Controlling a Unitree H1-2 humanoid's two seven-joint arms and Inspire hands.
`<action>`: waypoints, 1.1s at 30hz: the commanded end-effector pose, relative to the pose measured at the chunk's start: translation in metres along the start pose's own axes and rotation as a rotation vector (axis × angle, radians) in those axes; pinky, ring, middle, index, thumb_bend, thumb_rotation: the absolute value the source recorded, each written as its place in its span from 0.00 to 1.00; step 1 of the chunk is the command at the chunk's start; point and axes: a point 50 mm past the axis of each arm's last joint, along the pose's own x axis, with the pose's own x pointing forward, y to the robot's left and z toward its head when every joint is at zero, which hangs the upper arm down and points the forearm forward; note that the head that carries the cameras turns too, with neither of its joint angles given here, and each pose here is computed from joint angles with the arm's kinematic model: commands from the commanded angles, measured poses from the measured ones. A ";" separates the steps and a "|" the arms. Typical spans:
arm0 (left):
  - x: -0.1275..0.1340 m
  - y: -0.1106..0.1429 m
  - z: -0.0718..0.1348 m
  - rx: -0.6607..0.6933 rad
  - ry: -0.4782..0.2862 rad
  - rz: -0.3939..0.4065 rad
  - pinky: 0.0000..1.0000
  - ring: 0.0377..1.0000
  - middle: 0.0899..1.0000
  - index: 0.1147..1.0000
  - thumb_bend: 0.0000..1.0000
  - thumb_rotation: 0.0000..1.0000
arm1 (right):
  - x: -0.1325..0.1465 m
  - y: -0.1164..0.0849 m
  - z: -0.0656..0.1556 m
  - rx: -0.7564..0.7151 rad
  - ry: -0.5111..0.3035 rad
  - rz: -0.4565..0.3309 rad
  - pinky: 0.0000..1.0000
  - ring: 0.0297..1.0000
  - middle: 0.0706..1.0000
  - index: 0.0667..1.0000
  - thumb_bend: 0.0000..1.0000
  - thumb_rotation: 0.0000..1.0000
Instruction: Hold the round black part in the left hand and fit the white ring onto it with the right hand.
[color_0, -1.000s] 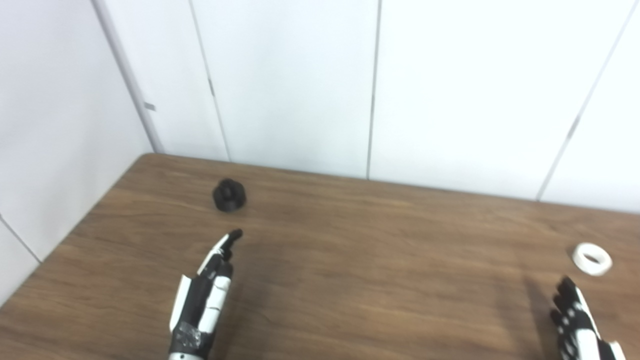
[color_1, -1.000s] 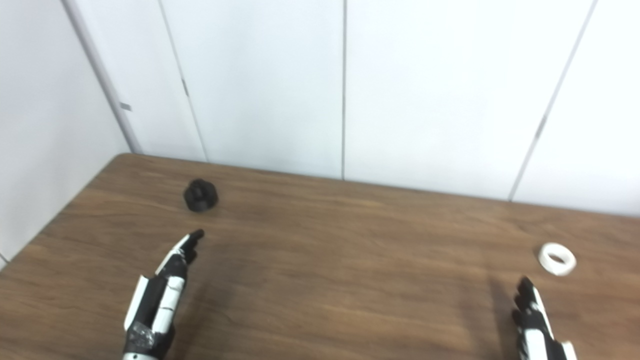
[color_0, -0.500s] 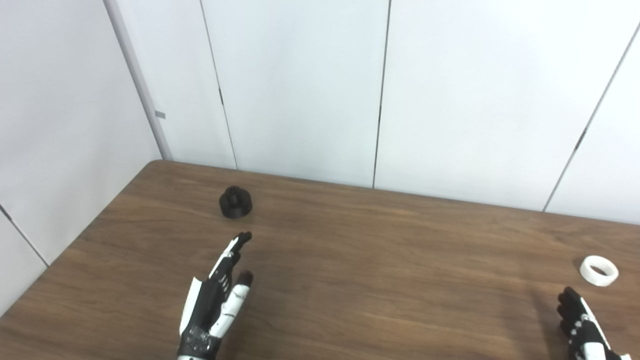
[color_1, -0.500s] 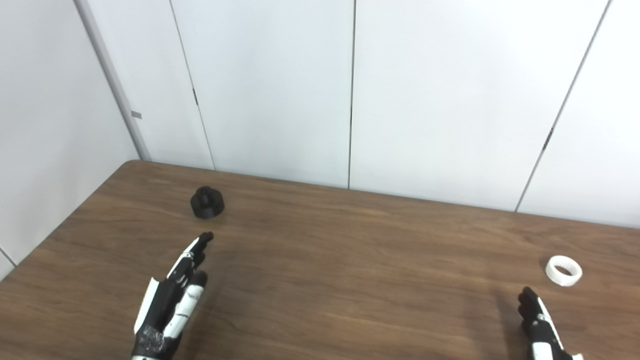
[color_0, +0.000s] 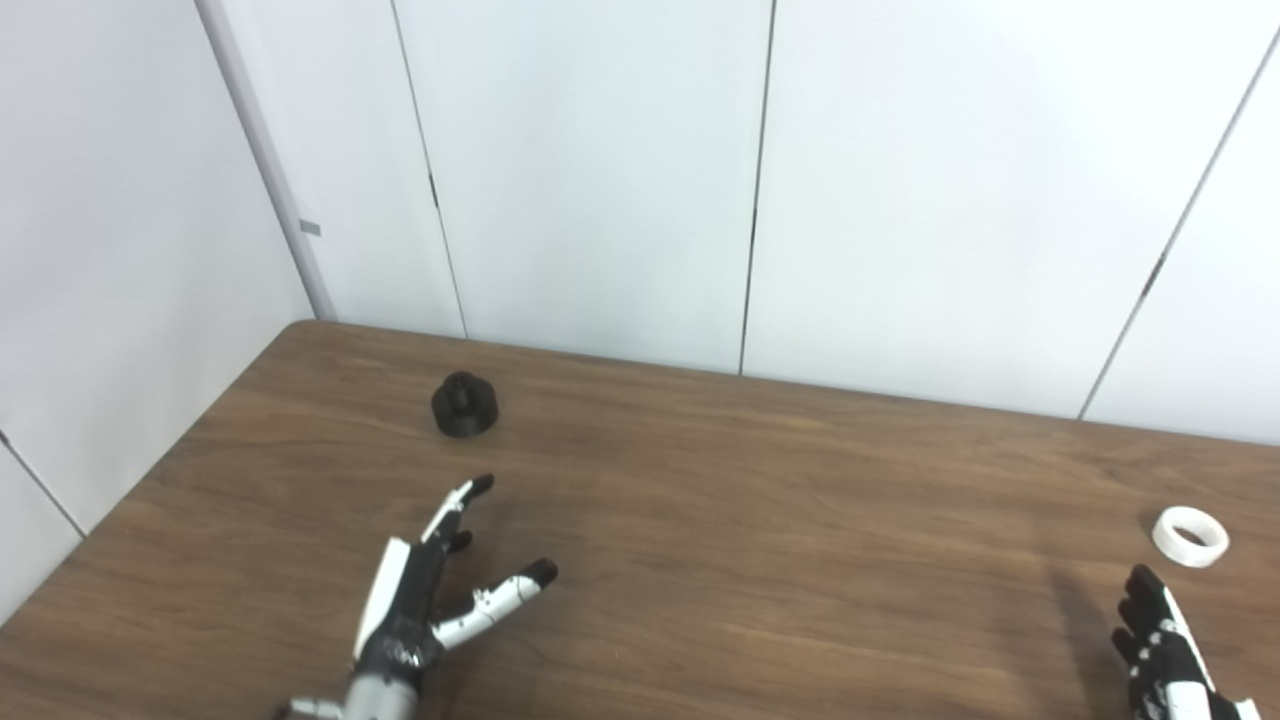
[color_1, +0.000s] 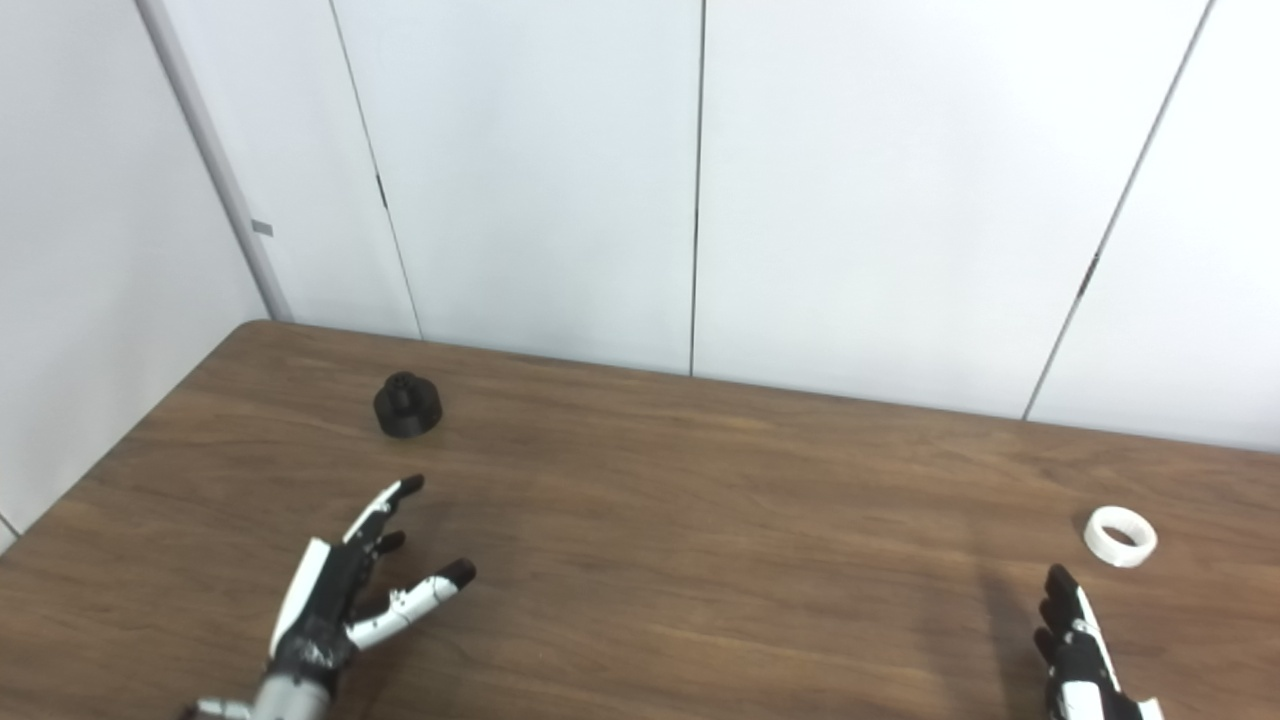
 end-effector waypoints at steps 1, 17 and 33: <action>0.021 0.016 0.020 0.085 -0.066 0.038 1.00 1.00 1.00 0.95 0.98 0.48 | -0.005 0.003 -0.011 0.001 0.020 0.001 1.00 1.00 1.00 0.98 0.56 1.00; 0.098 0.052 0.026 0.271 -0.035 0.160 1.00 1.00 1.00 0.95 1.00 0.46 | -0.002 0.007 -0.004 -0.013 0.021 -0.013 1.00 1.00 1.00 0.99 0.46 1.00; 0.161 0.077 0.026 0.398 0.006 0.247 1.00 1.00 0.99 0.90 1.00 0.46 | -0.003 0.010 0.000 -0.024 0.019 -0.011 1.00 1.00 1.00 0.99 0.35 1.00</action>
